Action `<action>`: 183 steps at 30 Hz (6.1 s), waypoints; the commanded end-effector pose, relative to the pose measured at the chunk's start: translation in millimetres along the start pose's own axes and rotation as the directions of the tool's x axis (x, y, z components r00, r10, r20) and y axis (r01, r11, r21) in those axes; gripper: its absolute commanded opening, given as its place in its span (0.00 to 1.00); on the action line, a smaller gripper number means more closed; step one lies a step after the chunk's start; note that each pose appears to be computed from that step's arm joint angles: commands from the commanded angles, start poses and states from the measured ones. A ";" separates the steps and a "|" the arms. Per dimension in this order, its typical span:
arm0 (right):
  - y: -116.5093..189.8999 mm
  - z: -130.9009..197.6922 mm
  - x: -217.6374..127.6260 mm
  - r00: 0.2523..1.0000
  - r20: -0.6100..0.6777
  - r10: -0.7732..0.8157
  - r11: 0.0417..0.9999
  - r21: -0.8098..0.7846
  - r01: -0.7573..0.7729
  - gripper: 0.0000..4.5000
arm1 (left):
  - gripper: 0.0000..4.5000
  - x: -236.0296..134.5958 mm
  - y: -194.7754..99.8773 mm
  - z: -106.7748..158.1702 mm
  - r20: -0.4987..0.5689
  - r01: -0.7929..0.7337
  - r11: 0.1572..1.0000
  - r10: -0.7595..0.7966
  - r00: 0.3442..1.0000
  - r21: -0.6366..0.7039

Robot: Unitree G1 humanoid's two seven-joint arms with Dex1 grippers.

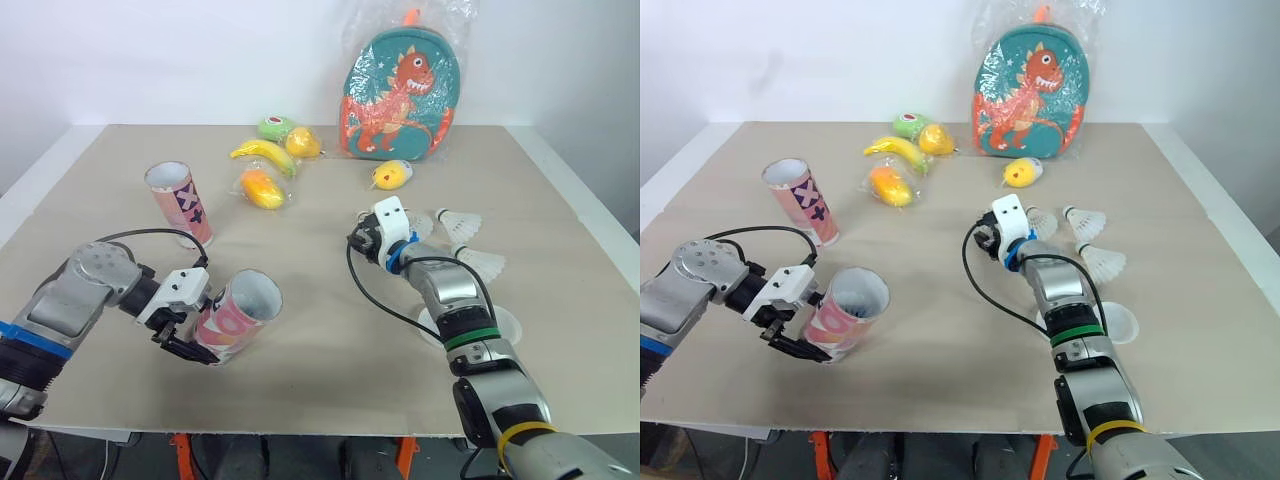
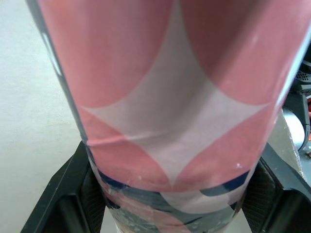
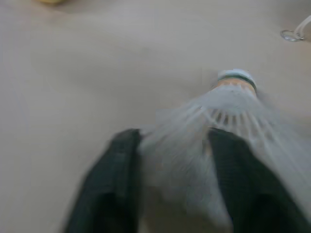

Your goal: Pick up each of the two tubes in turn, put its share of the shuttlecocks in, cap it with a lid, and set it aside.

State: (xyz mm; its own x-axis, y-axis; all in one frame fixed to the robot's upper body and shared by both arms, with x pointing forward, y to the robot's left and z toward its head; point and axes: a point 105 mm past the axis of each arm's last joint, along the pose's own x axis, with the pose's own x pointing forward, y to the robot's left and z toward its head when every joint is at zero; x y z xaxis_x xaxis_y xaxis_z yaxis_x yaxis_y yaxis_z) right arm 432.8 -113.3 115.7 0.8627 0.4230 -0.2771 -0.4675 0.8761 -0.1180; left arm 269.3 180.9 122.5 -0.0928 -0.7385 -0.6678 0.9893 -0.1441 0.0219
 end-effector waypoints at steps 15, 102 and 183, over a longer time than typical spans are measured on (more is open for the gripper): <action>94.5 84.9 -125.6 0.650 0.235 0.722 0.658 -0.522 -0.542 0.03 | 0.68 8.9 -3.3 -9.5 -0.013 0.014 1.000 -0.014 1.000 -0.007; -32.2 -40.5 -144.3 0.994 0.022 -0.109 0.991 0.086 0.107 0.72 | 0.68 10.6 4.3 0.2 0.006 0.028 1.000 -0.028 1.000 0.002; 130.6 125.8 -148.0 0.381 -0.140 0.914 0.187 -0.687 -0.702 0.04 | 0.68 25.1 32.5 40.9 0.074 0.068 0.994 -0.074 0.994 0.085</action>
State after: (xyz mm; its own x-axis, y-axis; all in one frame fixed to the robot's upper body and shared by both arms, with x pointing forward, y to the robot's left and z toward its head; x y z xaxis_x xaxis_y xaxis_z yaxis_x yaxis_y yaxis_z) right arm 270.7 -36.5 252.9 -0.1216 0.9367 -0.3282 -0.8615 -0.2638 -0.4338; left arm 293.0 133.5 132.0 -0.1744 -0.7655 -0.6194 0.9685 -0.2467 0.0322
